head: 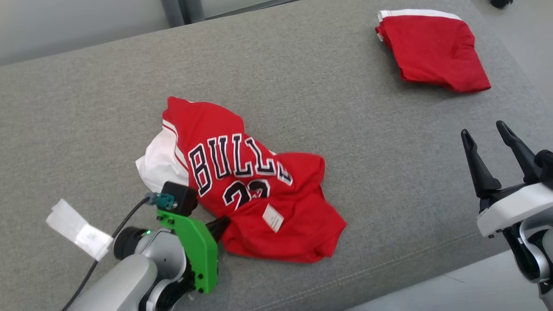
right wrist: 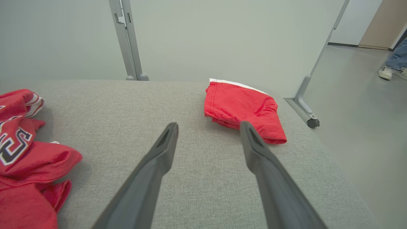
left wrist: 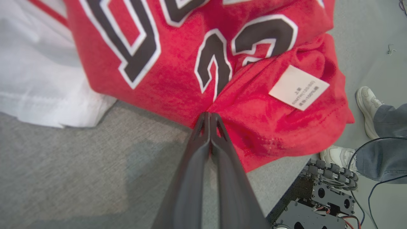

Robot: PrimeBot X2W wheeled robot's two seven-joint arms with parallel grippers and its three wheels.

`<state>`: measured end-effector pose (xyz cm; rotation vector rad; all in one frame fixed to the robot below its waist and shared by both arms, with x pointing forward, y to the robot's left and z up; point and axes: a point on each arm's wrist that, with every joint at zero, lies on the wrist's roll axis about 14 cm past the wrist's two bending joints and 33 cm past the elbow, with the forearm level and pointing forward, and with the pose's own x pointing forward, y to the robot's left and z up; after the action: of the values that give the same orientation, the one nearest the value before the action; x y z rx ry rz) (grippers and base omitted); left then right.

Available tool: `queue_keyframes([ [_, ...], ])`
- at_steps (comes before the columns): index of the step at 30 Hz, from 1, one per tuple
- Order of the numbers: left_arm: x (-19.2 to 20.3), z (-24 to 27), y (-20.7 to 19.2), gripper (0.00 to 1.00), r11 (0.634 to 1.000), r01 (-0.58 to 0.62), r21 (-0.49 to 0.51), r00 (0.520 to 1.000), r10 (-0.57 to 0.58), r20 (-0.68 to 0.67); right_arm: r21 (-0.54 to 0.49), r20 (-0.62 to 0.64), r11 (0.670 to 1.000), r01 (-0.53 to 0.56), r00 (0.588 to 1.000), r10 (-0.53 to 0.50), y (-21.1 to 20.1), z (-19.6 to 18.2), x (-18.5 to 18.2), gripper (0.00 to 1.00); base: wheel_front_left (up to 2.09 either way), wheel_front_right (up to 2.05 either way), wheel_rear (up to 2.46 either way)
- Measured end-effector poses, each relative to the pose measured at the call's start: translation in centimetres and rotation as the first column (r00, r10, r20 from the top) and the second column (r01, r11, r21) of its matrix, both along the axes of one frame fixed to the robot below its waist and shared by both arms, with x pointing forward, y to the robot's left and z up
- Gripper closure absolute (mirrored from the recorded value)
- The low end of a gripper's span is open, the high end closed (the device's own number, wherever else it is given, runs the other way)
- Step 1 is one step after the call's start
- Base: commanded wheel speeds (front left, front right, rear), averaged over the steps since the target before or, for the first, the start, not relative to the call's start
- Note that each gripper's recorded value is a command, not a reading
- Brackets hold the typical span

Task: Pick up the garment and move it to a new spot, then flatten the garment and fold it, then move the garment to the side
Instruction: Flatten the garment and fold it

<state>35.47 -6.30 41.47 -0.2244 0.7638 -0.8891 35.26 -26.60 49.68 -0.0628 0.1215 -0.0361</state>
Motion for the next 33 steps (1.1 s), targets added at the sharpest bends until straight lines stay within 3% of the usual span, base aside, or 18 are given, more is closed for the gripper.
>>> queue_keyframes([
  [4,-1.9,-2.1,4.4,1.00,0.996,-0.083,0.040,0.987,0.087,-0.137,0.014,-0.007,0.999,-0.029,1.000,0.029,1.0,-0.4,0.6,0.00,0.00,0.00,0.00],
  [7,-1.4,-2.8,8.5,1.00,0.981,-0.169,0.090,0.973,0.181,-0.142,0.019,-0.004,0.998,-0.064,0.998,0.065,2.0,-0.3,1.4,0.00,0.00,0.00,0.00],
  [13,3.7,-1.0,20.4,1.00,0.878,-0.433,0.204,0.900,0.433,0.044,0.013,-0.003,0.991,-0.131,0.991,0.131,3.6,-0.1,2.9,0.00,0.00,0.00,0.00],
  [19,4.0,0.3,27.0,1.00,0.782,-0.586,0.213,0.807,0.588,0.062,0.008,-0.028,0.973,-0.229,0.973,0.229,6.3,-0.6,3.9,0.00,0.00,0.00,0.00],
  [24,3.2,-0.1,31.3,1.00,0.699,-0.674,0.239,0.729,0.682,0.059,0.033,-0.124,0.895,-0.444,0.887,0.445,12.4,-3.0,2.7,0.00,0.00,0.00,0.00],
  [31,2.9,0.2,29.3,1.00,0.704,-0.694,0.149,0.713,0.701,0.011,0.089,-0.232,0.750,-0.655,0.719,0.655,19.2,-5.9,0.6,0.00,0.00,0.00,0.00],
  [32,2.9,0.3,29.0,0.98,0.703,-0.699,0.135,0.710,0.704,0.007,0.103,-0.239,0.735,-0.671,0.700,0.673,20.0,-6.1,0.4,0.00,0.00,0.00,0.00],
  [33,2.8,0.3,28.9,0.87,0.700,-0.703,0.126,0.706,0.708,0.005,0.113,-0.245,0.724,-0.681,0.687,0.685,20.8,-6.4,0.4,0.00,0.00,0.00,0.00],
])
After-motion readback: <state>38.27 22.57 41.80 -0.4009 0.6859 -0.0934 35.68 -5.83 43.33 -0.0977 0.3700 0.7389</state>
